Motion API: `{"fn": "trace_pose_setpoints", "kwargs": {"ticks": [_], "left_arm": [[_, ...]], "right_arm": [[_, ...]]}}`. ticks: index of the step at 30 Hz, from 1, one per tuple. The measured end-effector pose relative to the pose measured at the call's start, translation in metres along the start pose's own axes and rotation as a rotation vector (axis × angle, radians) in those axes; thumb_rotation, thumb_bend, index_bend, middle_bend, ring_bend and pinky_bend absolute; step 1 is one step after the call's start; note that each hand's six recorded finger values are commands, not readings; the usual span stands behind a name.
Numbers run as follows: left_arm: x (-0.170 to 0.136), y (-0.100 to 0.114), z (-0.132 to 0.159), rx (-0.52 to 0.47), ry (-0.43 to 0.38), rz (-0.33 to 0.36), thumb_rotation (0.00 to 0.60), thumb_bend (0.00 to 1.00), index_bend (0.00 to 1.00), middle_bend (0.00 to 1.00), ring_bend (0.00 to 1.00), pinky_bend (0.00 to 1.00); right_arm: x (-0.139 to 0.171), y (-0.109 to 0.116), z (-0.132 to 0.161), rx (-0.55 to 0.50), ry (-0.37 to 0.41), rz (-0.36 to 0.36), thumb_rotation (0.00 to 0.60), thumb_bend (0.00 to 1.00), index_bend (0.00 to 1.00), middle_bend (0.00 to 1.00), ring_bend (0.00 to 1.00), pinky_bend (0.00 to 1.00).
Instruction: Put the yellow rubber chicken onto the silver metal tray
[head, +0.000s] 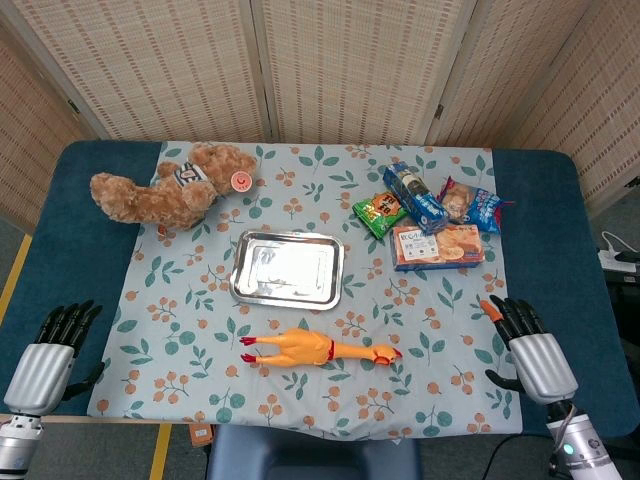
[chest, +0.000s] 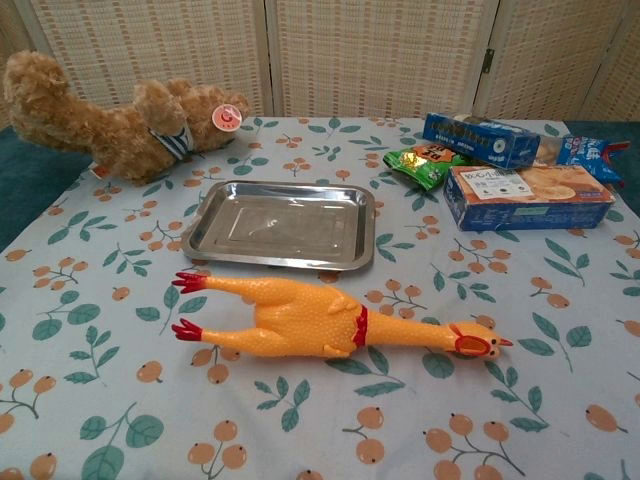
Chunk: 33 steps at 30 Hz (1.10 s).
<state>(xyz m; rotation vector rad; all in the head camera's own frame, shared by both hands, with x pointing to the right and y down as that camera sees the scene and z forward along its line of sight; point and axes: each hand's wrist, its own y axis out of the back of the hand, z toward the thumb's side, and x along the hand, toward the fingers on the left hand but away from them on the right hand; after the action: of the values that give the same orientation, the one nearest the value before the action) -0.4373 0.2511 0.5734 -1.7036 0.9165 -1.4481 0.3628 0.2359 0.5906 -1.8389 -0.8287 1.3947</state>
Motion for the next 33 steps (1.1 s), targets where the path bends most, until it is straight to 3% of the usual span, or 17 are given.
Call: {"fn": "trace_pose_setpoints", "kwargs": {"ticks": [3,7,10,19,26,33], "left_arm": [[0.001,0.000,0.001,-0.002,-0.006,-0.005,0.600,0.33,0.00,0.00,0.00,0.06],[0.000,0.001,0.001,-0.012,-0.017,-0.004,0.600,0.33,0.00,0.00,0.00,0.06],[-0.001,0.001,0.000,-0.023,-0.022,-0.009,0.600,0.33,0.00,0.00,0.00,0.06],[-0.007,0.007,-0.005,-0.047,-0.025,-0.010,0.600,0.33,0.00,0.00,0.00,0.06],[-0.012,0.010,-0.009,-0.059,-0.017,-0.003,0.600,0.34,0.00,0.00,0.00,0.06],[-0.012,0.012,-0.014,-0.070,-0.010,-0.006,0.600,0.34,0.00,0.00,0.00,0.06]], "right_arm": [[-0.010,-0.008,0.026,0.001,0.057,0.048,0.600,0.11,0.03,0.00,0.00,0.00],[-0.027,-0.019,0.071,0.006,0.139,0.094,0.600,0.16,0.21,0.00,0.00,0.00],[-0.042,-0.028,0.103,-0.001,0.175,0.100,0.600,0.21,0.27,0.00,0.00,0.00],[-0.087,-0.066,0.173,0.017,0.196,0.169,0.600,0.24,0.30,0.00,0.00,0.00],[-0.107,-0.091,0.205,0.050,0.194,0.217,0.600,0.25,0.32,0.00,0.00,0.00],[-0.112,-0.106,0.203,0.094,0.154,0.225,0.600,0.25,0.40,0.07,0.00,0.01]]}}
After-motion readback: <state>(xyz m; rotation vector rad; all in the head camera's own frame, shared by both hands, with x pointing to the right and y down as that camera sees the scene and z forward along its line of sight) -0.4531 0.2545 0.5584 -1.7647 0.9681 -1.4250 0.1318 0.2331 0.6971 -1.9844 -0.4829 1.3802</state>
